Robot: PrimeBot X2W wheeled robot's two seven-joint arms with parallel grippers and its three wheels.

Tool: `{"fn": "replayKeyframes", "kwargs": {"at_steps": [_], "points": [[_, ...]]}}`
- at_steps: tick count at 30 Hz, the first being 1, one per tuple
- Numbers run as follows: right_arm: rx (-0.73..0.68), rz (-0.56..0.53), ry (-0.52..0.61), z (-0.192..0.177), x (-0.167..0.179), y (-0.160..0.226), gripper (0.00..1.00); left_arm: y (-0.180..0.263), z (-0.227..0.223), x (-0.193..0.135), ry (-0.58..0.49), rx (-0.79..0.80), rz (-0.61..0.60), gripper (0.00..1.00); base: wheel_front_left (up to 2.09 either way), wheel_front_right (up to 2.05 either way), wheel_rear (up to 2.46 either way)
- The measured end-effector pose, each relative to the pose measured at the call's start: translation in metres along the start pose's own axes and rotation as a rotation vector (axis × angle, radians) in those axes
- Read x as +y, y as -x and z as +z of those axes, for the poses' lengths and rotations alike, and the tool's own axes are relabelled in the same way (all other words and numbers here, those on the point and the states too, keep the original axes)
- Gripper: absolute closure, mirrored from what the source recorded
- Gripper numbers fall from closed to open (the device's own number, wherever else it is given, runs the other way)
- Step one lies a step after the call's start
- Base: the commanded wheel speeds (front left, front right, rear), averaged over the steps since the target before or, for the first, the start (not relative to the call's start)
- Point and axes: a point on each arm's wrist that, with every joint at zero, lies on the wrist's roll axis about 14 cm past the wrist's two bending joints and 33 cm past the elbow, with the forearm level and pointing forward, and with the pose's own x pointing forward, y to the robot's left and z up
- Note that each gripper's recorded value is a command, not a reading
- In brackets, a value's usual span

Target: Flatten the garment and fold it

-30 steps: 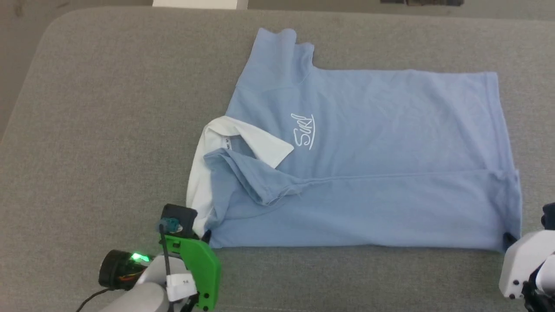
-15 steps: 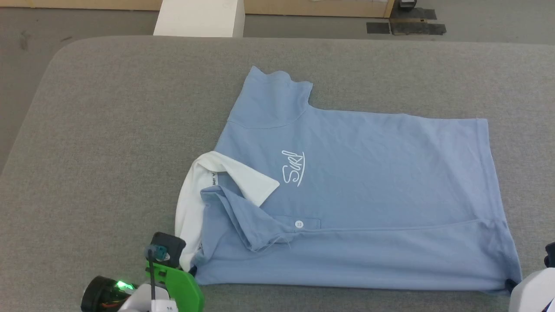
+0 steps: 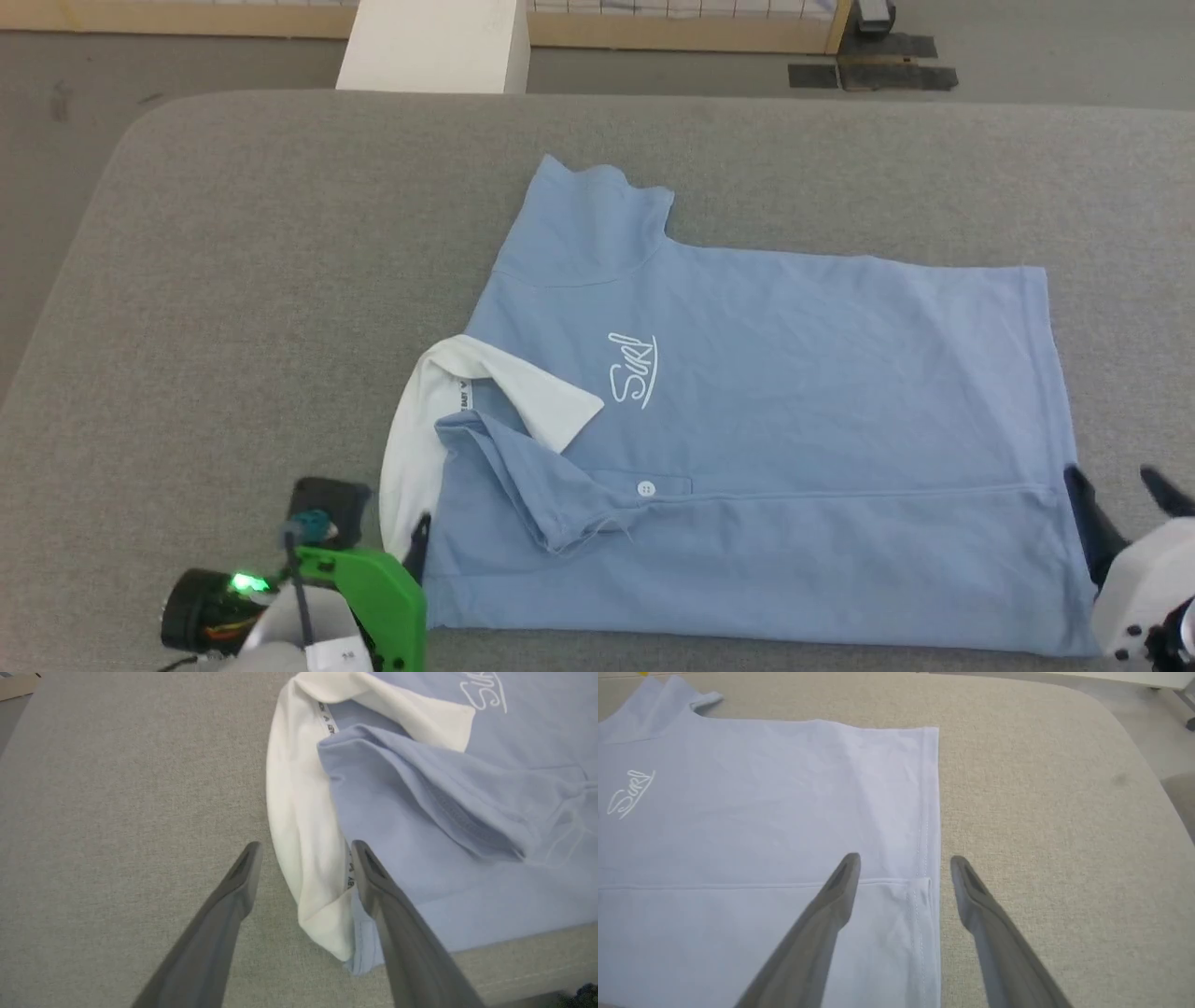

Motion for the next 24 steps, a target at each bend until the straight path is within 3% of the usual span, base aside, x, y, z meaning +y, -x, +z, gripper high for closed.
{"fn": "replayKeyframes", "kwargs": {"at_steps": [5, 9, 16, 24], "points": [[-0.283, 0.064, 0.076, 0.056, 0.013, 0.012, 0.0, 0.01, 0.066, 0.003, 0.011, -0.313, 0.019, 0.0, 0.0, 0.0, 0.0], [-0.421, 0.083, 0.061, 0.073, 0.019, 0.021, 0.0, 0.012, 0.094, -0.002, -0.005, -0.432, -0.01, 0.0, 0.0, 0.0, 0.0], [-0.532, 0.085, 0.009, 0.082, 0.027, 0.026, 0.0, -0.017, 0.13, -0.015, -0.064, -0.446, -0.107, 0.0, 0.0, 0.0, 0.0], [-0.534, 0.06, -0.02, 0.078, 0.027, 0.013, 0.0, -0.087, 0.162, -0.02, -0.195, -0.276, -0.217, 0.0, 0.0, 0.0, 0.0]]}}
